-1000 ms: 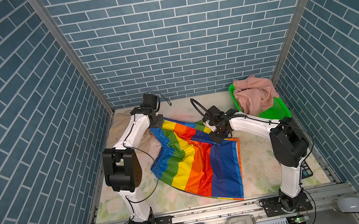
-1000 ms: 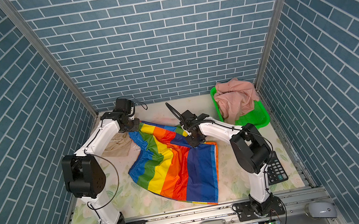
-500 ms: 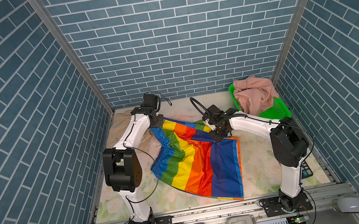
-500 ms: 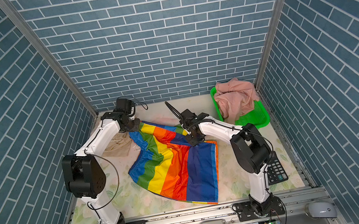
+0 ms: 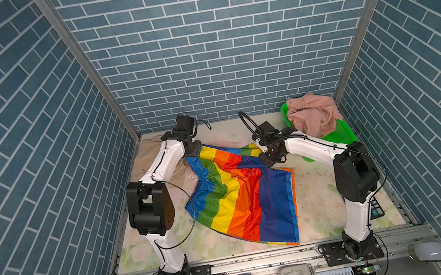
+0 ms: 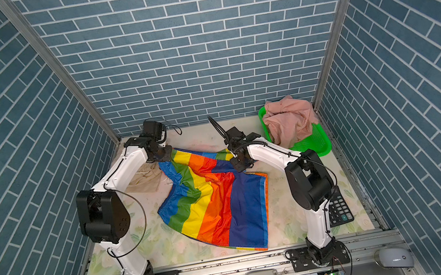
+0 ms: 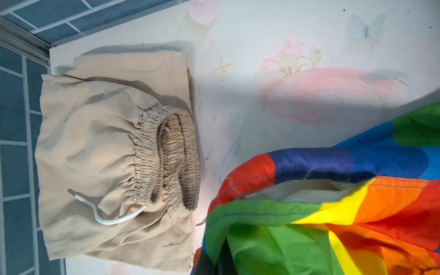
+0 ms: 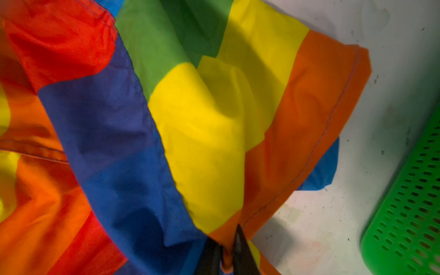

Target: Fold and stack the shorts

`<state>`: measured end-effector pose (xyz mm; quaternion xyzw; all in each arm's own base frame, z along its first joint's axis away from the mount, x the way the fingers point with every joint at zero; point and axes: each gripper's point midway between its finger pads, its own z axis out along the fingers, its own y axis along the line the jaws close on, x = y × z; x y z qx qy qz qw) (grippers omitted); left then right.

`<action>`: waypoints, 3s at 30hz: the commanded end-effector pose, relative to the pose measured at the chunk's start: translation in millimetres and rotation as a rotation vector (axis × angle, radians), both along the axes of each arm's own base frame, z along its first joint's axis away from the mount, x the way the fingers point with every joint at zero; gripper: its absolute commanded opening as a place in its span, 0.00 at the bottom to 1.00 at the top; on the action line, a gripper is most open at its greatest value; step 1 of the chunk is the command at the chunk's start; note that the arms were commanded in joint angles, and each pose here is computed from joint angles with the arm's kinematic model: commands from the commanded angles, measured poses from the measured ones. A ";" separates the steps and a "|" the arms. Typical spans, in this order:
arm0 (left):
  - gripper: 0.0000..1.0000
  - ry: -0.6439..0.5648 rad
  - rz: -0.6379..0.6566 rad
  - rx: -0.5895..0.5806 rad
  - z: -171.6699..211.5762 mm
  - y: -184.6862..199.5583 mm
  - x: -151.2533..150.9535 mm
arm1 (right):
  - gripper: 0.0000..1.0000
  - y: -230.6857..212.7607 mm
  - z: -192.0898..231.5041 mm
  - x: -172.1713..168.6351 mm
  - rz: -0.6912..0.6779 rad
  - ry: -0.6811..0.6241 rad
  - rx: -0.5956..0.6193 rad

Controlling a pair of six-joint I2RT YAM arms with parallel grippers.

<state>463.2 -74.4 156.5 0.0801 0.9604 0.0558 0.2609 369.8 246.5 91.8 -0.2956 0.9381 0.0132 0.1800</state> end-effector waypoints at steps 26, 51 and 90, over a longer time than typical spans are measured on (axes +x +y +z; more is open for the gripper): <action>0.00 -0.489 0.113 -0.090 255.7 41.4 26.1 | 0.00 -157.7 353.9 70.3 -0.336 -0.682 0.307; 0.00 -0.831 0.168 -0.330 388.2 65.3 -83.0 | 0.00 -182.2 470.2 46.5 -0.312 -0.957 0.485; 0.22 -0.043 0.187 -0.605 11.6 27.6 -16.7 | 0.00 -78.4 51.9 -111.4 -0.323 0.070 0.430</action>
